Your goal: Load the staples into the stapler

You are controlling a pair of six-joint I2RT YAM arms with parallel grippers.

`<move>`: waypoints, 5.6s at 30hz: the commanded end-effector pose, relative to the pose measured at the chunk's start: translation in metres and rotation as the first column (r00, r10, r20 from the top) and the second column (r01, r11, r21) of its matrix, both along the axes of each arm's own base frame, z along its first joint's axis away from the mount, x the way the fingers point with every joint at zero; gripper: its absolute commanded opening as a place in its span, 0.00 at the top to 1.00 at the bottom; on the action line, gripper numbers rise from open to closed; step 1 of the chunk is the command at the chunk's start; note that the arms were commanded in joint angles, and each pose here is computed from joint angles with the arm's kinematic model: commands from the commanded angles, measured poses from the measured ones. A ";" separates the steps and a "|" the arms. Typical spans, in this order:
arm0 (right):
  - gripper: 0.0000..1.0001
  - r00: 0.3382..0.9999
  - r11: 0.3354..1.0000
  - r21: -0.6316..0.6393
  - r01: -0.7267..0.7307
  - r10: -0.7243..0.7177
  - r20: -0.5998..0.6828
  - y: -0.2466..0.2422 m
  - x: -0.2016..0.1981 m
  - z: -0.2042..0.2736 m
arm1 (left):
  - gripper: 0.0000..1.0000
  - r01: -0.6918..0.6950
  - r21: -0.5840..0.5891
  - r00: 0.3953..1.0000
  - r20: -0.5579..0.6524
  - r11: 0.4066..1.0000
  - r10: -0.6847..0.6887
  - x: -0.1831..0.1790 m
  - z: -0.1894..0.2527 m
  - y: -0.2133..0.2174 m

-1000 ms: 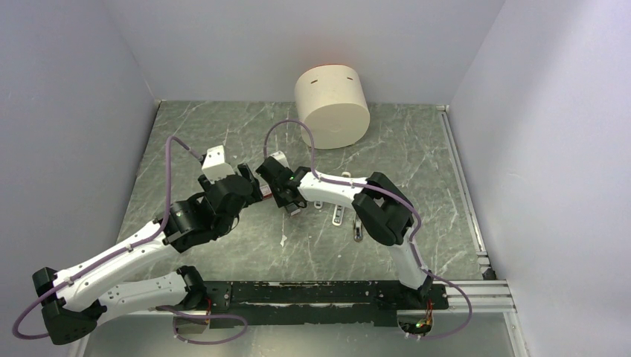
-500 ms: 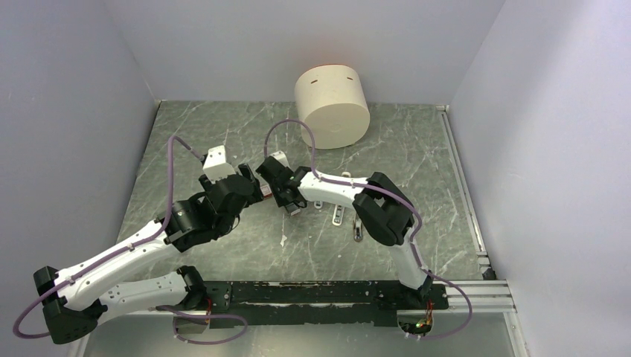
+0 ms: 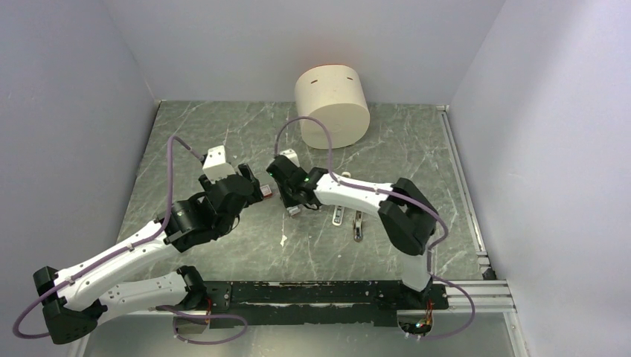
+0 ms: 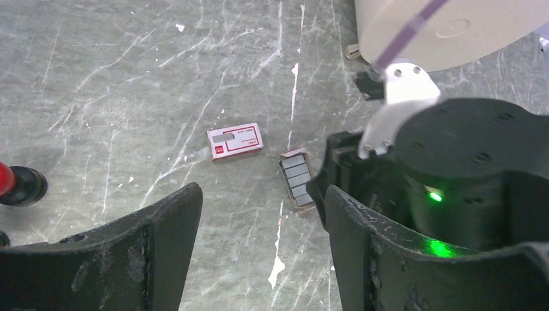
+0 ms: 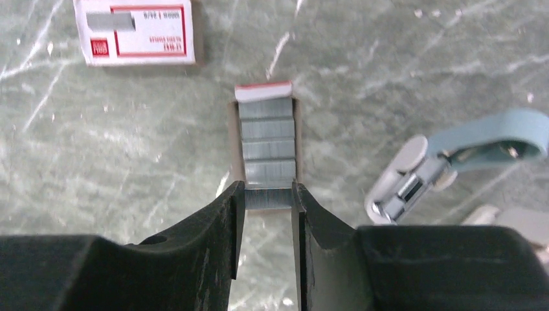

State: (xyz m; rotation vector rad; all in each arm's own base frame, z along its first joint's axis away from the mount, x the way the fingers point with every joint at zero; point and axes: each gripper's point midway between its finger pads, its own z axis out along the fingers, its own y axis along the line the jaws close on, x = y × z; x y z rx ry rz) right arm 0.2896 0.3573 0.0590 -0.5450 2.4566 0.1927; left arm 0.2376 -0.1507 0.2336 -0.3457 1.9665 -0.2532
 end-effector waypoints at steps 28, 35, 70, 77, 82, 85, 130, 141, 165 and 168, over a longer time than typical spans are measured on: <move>0.46 0.971 0.987 -0.085 -0.136 0.116 -0.210 -0.084 -0.113 -0.039 | 0.26 -0.015 -0.017 1.000 0.005 1.000 0.015 0.001 0.002 0.002; 0.36 0.983 0.991 -0.049 0.128 -0.133 -0.125 -0.082 -0.090 -0.015 | 0.26 -0.016 -0.016 1.000 0.008 1.000 0.016 0.001 0.002 0.003; 0.67 0.928 0.976 -0.142 0.164 -0.202 -0.314 -0.105 -0.139 -0.052 | 0.26 -0.006 -0.024 1.000 0.001 1.000 0.006 0.001 -0.002 -0.001; 0.68 0.941 0.988 -0.079 0.136 -0.154 -0.300 -0.094 -0.134 -0.048 | 0.26 -0.005 -0.021 1.000 -0.001 1.000 0.005 0.001 -0.003 -0.002; 0.71 0.952 0.991 -0.086 0.099 -0.119 -0.280 -0.094 -0.131 -0.049 | 0.26 -0.007 -0.021 1.000 0.001 1.000 0.007 0.001 -0.003 -0.001; 0.68 0.959 0.992 -0.090 0.083 -0.105 -0.265 -0.095 -0.128 -0.050 | 0.26 -0.007 -0.023 1.000 0.002 1.000 0.007 0.001 -0.004 -0.001; 0.79 0.929 0.931 -0.002 0.365 -0.365 -0.061 -0.200 -0.063 0.012 | 0.26 0.041 -0.029 0.999 -0.009 0.999 -0.042 0.006 -0.003 -0.018; 0.79 0.918 0.922 -0.001 0.386 -0.385 -0.098 -0.214 -0.066 -0.008 | 0.26 0.045 -0.028 0.999 -0.016 0.999 -0.046 0.007 -0.003 -0.021; 0.79 0.920 0.928 -0.050 0.369 -0.372 -0.124 -0.218 -0.072 -0.020 | 0.26 0.039 -0.025 0.999 -0.020 0.999 -0.040 0.006 -0.005 -0.019; 0.79 0.918 0.927 -0.053 0.371 -0.375 -0.126 -0.219 -0.073 -0.019 | 0.26 0.039 -0.030 0.999 -0.018 0.999 -0.039 0.005 -0.005 -0.019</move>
